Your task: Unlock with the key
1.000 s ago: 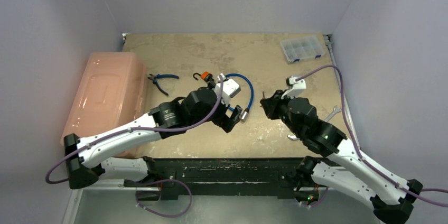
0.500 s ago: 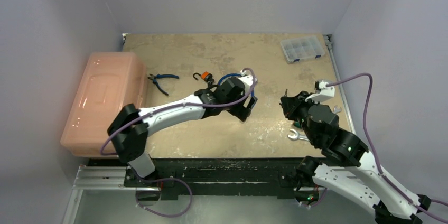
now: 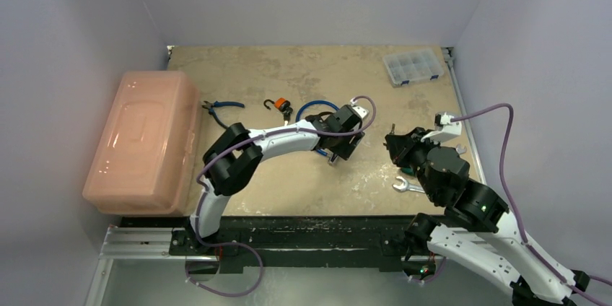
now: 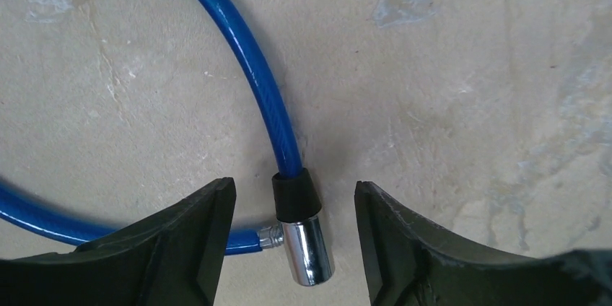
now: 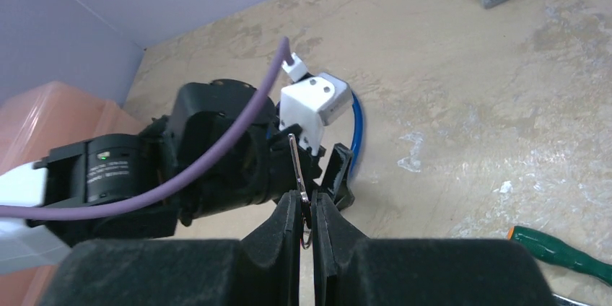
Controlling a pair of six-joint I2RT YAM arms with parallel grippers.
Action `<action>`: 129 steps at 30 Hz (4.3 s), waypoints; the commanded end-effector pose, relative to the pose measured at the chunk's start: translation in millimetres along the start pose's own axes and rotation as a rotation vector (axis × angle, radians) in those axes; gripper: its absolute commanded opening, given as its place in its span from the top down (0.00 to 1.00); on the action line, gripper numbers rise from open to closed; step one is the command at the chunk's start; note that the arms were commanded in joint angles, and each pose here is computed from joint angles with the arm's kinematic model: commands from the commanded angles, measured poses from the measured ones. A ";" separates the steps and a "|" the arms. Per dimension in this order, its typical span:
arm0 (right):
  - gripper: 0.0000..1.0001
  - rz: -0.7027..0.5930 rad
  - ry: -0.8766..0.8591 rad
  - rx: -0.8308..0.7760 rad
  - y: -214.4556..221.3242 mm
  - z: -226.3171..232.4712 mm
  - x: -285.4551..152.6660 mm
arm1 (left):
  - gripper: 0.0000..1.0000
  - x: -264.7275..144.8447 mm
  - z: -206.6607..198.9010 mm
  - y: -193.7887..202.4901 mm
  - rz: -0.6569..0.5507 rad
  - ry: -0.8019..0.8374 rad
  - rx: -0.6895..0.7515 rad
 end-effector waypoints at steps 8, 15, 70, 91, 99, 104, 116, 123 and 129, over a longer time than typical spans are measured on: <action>1.00 -0.012 -0.033 0.032 -4.0 5.2 -1.5 | 0.51 22.0 16.6 18.2 0.051 -0.102 -0.003; 1.00 -0.009 -0.034 0.029 -2.9 6.7 0.7 | 0.88 28.7 24.7 35.1 0.076 -0.156 -0.017; 1.00 0.418 -0.512 0.215 142.7 102.8 51.0 | 1.00 -94.5 69.2 19.6 -0.384 0.098 -1.017; 1.00 0.587 -0.620 0.079 184.7 139.3 90.4 | 1.00 -105.3 75.0 18.3 -0.408 0.126 -0.997; 1.00 0.600 -0.602 0.066 190.0 137.7 96.9 | 1.00 -107.1 76.4 18.9 -0.418 0.129 -1.001; 1.00 0.606 -0.593 0.064 192.5 135.0 99.5 | 1.00 -110.3 77.9 18.9 -0.428 0.128 -1.001; 1.00 0.598 -0.594 0.058 188.5 135.4 103.0 | 1.00 -111.8 78.3 20.1 -0.429 0.135 -1.002; 1.00 0.591 -0.589 0.056 184.9 135.6 104.9 | 1.00 -112.6 78.5 20.2 -0.431 0.137 -1.002; 1.00 0.583 -0.581 0.053 182.1 133.6 105.4 | 1.00 -113.3 78.7 20.3 -0.434 0.138 -1.003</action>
Point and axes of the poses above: each gripper's point midway between its finger pads, its own x axis out along the fingers, its own z axis along the line the jaws close on, y = z × x, the point moved 4 cm from there along -x, back along the fingers, and after that the axes turned 14 degrees about -x, right-handed, at the moved point
